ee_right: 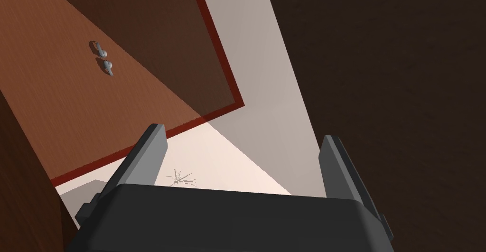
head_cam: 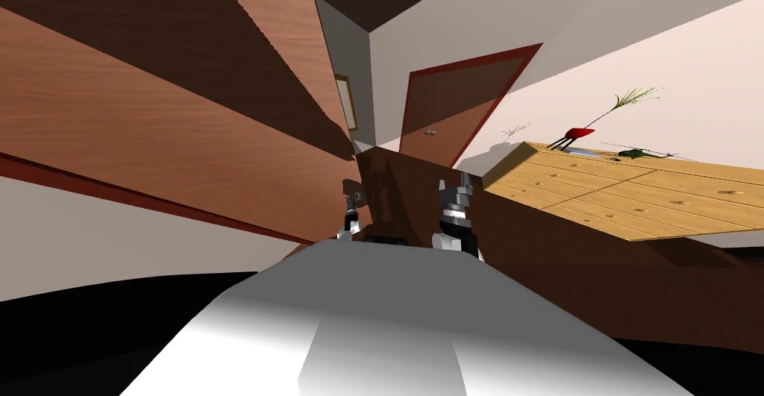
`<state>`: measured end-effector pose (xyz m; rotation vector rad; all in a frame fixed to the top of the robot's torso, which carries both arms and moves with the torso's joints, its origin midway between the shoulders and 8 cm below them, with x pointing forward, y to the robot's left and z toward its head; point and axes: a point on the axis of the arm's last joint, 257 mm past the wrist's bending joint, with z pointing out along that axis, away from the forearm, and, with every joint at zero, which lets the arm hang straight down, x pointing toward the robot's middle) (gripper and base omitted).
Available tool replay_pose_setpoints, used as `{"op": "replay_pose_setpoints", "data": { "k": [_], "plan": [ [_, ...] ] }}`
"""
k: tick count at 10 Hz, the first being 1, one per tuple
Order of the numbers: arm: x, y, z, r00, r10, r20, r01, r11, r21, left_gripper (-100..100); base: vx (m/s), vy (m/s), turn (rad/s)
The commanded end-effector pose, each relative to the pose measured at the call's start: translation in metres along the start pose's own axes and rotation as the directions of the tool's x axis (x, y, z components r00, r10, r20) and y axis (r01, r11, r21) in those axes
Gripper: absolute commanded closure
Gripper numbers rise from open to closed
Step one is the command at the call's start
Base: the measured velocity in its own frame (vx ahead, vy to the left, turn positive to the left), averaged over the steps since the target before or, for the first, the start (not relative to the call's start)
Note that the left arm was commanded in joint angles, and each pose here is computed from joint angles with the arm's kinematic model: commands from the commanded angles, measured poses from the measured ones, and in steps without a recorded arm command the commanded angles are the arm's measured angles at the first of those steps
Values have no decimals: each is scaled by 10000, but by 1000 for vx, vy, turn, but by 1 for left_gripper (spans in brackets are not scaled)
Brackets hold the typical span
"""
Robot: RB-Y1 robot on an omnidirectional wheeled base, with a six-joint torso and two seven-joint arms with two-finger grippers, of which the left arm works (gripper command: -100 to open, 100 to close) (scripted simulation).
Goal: Push the door open
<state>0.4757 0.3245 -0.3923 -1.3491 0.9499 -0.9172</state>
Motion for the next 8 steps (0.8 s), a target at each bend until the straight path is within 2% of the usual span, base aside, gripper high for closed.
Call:
{"op": "replay_pose_setpoints", "data": {
  "k": [1, 2, 4, 6, 7, 8],
  "plan": [
    [0, 0, 0, 10000, 0, 0, 0, 10000, 0, 100, 91, -23, 44],
    [-288, -52, 75, 9989, 233, 417, -239, 9996, 152, 100, 127, 4, -6],
    [-287, -102, 100, 9989, 209, 427, -221, 9994, 274, 100, 119, -5, 21],
    [-288, -52, 75, 9989, 233, 417, -239, 9996, 152, 100, 32, 1, 2],
    [-497, -81, 112, 9962, 322, 805, -340, 9992, 217, 100, 155, -35, 23],
    [-532, -85, 116, 9956, 323, 885, -344, 9992, 223, 100, 207, -63, 72]
  ]
}}
